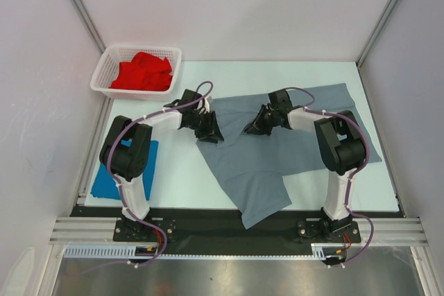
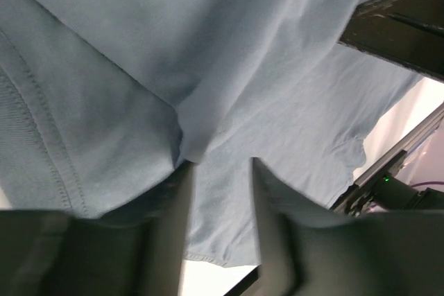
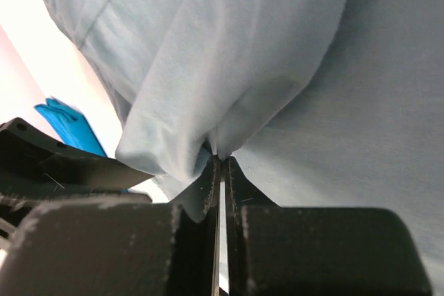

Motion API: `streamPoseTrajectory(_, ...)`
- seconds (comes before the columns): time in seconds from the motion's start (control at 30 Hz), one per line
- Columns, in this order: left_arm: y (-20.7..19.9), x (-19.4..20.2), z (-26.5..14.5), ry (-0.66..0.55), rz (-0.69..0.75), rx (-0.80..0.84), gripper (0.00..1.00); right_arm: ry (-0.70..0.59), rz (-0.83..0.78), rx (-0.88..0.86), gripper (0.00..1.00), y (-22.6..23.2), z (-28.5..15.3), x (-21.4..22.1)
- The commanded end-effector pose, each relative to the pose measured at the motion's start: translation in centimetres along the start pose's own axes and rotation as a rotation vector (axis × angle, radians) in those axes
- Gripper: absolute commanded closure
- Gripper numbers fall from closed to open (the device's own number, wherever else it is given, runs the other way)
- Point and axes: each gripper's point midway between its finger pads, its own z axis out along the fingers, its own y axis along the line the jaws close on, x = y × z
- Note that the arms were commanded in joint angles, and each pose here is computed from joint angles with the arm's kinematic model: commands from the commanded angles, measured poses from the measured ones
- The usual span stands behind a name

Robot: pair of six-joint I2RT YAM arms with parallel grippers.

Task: Fold and stack the t-shirts
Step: Fold the tshirt

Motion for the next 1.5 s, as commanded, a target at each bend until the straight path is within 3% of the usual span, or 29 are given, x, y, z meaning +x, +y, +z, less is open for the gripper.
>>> streamPoseTrajectory(0.0,-0.8,-0.8,0.2,-0.008,-0.018,0.047,0.61,-0.013,-0.045,-0.027,1.0,1.9,-1.8,-0.6)
streamPoseTrajectory(0.03,-1.1,-1.0,0.0,-0.013,-0.017,0.052,0.73,-0.016,-0.059,-0.024,1.0,2.0,-2.1,-0.8)
streamPoseTrajectory(0.1,-1.2,-1.2,-0.3,-0.021,-0.018,0.04,0.87,-0.007,-0.071,0.005,1.0,1.6,-2.4,-0.6)
streamPoseTrajectory(0.23,-1.6,-1.9,-1.5,-0.04,-0.024,0.041,1.0,-0.012,-0.118,0.044,1.0,1.0,-3.7,-1.1)
streamPoseTrajectory(0.47,-2.6,-1.8,-3.2,-0.037,-0.052,0.066,1.0,0.0,-0.231,0.077,1.0,0.7,-6.4,-1.6)
streamPoseTrajectory(0.73,-2.8,-1.7,-4.3,-0.027,-0.096,0.105,0.99,0.045,-0.222,0.069,1.0,-0.6,-7.2,-1.3)
streamPoseTrajectory(0.9,-2.9,-1.1,-4.4,0.004,-0.112,0.111,0.93,0.07,-0.205,0.065,1.0,-1.1,-7.8,-1.3)
streamPoseTrajectory(1.17,-2.5,0.2,-4.2,0.036,-0.134,0.121,0.91,0.098,-0.185,0.079,1.0,-2.5,-8.4,-0.7)
streamPoseTrajectory(1.23,-2.3,0.0,-4.4,0.024,-0.12,0.096,0.84,0.13,-0.181,0.084,0.89,-3.0,-8.0,-0.2)
streamPoseTrajectory(1.3,-1.9,-0.7,-5.2,-0.018,-0.095,0.044,0.66,0.179,-0.174,0.136,0.75,-4.6,-8.0,0.6)
streamPoseTrajectory(1.33,-2.1,-1.7,-5.7,-0.053,-0.061,0.026,0.61,0.178,-0.178,0.192,0.73,-5.7,-8.3,0.7)
streamPoseTrajectory(1.4,-2.0,-2.8,-6.4,-0.094,-0.024,-0.007,0.49,0.127,-0.229,0.233,0.68,-6.3,-9.1,-0.1)
streamPoseTrajectory(1.47,-2.8,-4.1,-6.9,-0.122,0.016,0.009,0.48,0.036,-0.268,0.238,0.62,-5.8,-9.6,-1.8)
